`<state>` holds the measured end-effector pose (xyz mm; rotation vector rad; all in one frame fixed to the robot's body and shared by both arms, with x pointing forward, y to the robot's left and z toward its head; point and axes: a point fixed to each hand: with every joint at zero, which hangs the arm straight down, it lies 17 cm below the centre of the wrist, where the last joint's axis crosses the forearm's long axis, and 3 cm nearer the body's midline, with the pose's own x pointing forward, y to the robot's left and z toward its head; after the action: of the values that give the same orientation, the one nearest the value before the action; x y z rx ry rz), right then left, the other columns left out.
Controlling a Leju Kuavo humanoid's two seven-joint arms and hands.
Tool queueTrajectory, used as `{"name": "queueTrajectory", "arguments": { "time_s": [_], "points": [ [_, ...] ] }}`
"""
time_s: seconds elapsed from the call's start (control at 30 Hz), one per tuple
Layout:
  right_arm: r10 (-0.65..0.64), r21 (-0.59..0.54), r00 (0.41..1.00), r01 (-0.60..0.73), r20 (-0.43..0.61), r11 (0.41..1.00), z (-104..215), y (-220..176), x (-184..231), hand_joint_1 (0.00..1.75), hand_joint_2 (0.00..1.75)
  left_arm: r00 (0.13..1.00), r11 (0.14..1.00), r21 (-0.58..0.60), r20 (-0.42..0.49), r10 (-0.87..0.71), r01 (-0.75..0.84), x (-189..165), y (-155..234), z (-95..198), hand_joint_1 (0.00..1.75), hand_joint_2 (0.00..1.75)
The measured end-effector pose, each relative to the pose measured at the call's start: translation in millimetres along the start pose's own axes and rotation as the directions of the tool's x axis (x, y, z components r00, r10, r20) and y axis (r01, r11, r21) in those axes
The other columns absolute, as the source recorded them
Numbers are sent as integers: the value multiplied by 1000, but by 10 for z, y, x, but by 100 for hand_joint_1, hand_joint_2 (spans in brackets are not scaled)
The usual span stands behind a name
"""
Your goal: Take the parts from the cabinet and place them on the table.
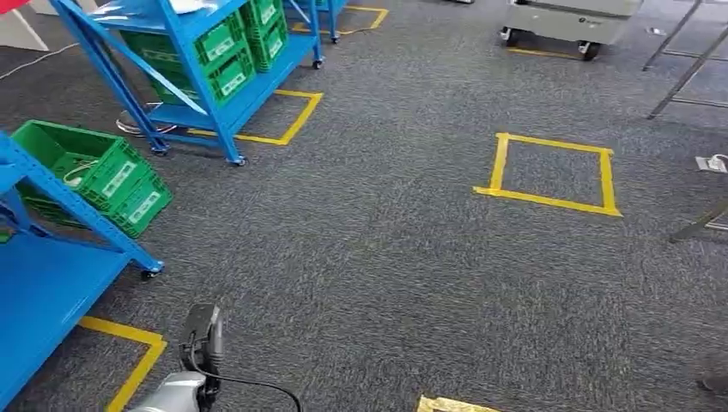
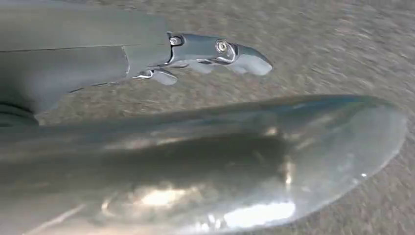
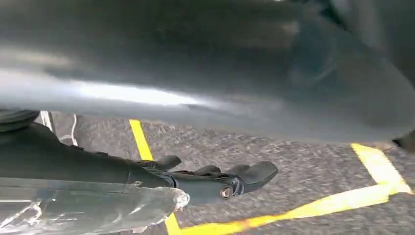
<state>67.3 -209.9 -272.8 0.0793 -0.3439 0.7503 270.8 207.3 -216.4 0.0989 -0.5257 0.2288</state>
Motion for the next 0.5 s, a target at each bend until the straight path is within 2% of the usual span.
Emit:
{"name": "queueTrajectory", "arguments": {
  "time_s": [0.13, 0.3, 0.5],
  "points": [
    [6, 12, 1000, -5, -8, 1000, 12, 56, -49, 0, 0, 1000, 1000, 1, 1, 3, -3, 14, 42, -14, 0, 0],
    [-16, 9, 1000, 16, -11, 1000, 16, 65, -65, 0, 0, 1000, 1000, -18, -12, -24, 23, -223, 211, -19, 0, 0],
    [-17, 7, 1000, 17, -9, 1000, 15, 58, -61, 0, 0, 999, 1000, 1, -18, -29, 29, -297, 339, -30, 0, 0]
  ]
}}
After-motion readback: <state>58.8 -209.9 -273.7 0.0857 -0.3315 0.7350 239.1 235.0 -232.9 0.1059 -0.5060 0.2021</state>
